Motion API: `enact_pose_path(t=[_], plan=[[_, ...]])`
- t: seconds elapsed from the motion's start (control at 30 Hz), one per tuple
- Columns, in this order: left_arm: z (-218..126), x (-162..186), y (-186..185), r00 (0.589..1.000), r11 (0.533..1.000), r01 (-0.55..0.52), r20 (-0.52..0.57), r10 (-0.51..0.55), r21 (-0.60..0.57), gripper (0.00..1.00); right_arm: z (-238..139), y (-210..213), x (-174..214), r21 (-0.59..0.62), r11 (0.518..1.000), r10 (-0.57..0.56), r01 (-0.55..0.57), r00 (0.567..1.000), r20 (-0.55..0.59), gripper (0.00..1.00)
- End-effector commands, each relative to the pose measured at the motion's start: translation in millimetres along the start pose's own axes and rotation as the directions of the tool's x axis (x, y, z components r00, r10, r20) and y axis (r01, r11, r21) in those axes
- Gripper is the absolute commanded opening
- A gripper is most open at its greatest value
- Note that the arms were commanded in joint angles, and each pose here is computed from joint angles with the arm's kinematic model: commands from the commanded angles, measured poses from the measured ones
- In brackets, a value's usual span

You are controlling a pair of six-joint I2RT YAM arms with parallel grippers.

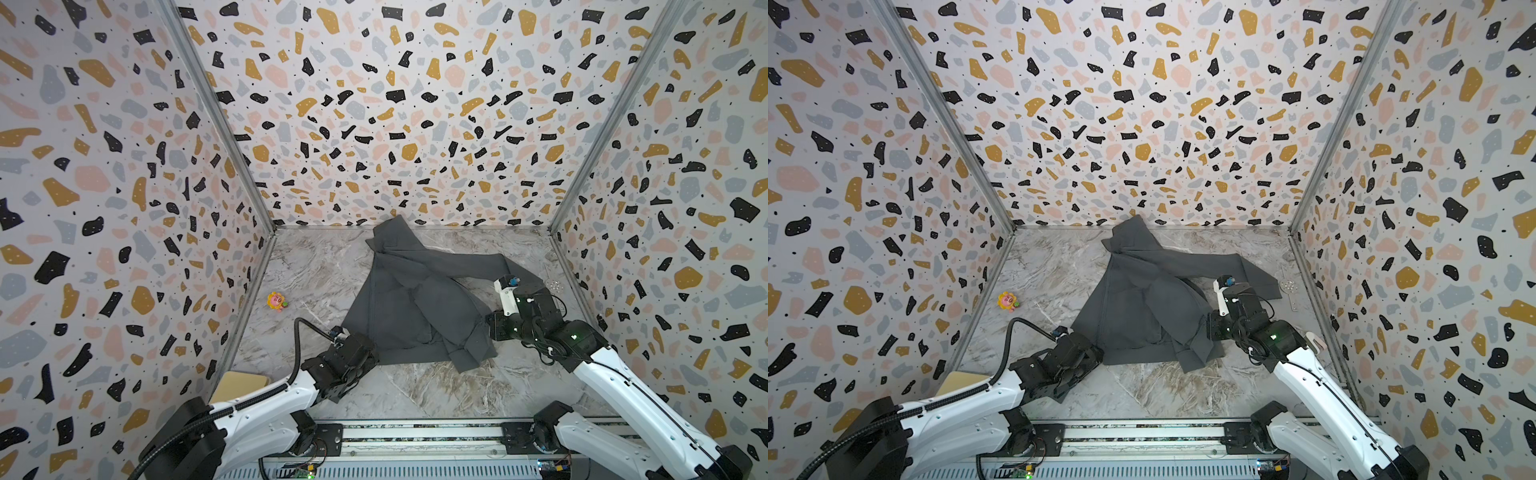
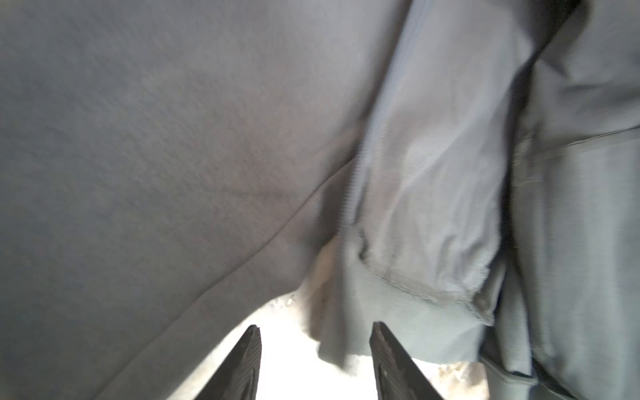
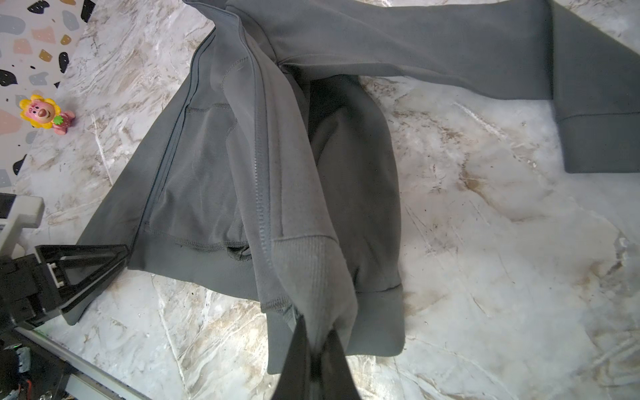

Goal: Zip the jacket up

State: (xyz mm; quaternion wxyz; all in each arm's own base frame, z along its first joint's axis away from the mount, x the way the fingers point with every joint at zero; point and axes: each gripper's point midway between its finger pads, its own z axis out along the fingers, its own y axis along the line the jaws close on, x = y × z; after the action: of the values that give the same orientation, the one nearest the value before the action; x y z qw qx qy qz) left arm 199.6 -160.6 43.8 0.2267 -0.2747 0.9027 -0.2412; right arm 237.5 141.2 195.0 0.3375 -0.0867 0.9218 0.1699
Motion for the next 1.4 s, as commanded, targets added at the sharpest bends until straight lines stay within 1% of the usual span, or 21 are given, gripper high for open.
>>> enact_pose_path(t=[0.0,0.1,0.23,0.4,0.67,0.83,1.37], plan=[[-3,0,19,1.000,0.999,0.009,0.017,-0.008,-0.043,0.49,-4,-4,0,0.017,1.000,0.002,-0.002,1.000,0.010,0.00],[-6,-1,24,0.999,0.999,0.027,0.028,-0.026,-0.036,0.44,-3,-3,0,0.012,1.000,0.001,-0.001,1.000,0.007,0.00],[-7,0,28,0.999,0.999,0.037,0.031,-0.036,-0.033,0.33,-3,-2,-1,0.007,1.000,0.003,-0.003,1.000,0.009,0.00],[-2,0,24,0.999,0.999,0.028,0.030,-0.027,-0.034,0.25,-3,-1,-1,0.005,1.000,0.004,-0.004,1.000,0.010,0.00],[6,-1,-2,1.000,0.999,-0.028,0.005,0.028,-0.028,0.24,-7,-4,-1,0.018,1.000,-0.001,0.001,1.000,0.015,0.00],[11,0,-11,0.998,0.998,-0.056,-0.014,0.056,-0.036,0.24,-7,-5,0,0.026,1.000,-0.004,0.004,1.000,0.015,0.00],[19,6,-10,0.995,0.995,-0.086,-0.047,0.083,-0.054,0.24,-5,-8,3,0.037,0.999,-0.009,0.008,1.000,0.009,0.00]])
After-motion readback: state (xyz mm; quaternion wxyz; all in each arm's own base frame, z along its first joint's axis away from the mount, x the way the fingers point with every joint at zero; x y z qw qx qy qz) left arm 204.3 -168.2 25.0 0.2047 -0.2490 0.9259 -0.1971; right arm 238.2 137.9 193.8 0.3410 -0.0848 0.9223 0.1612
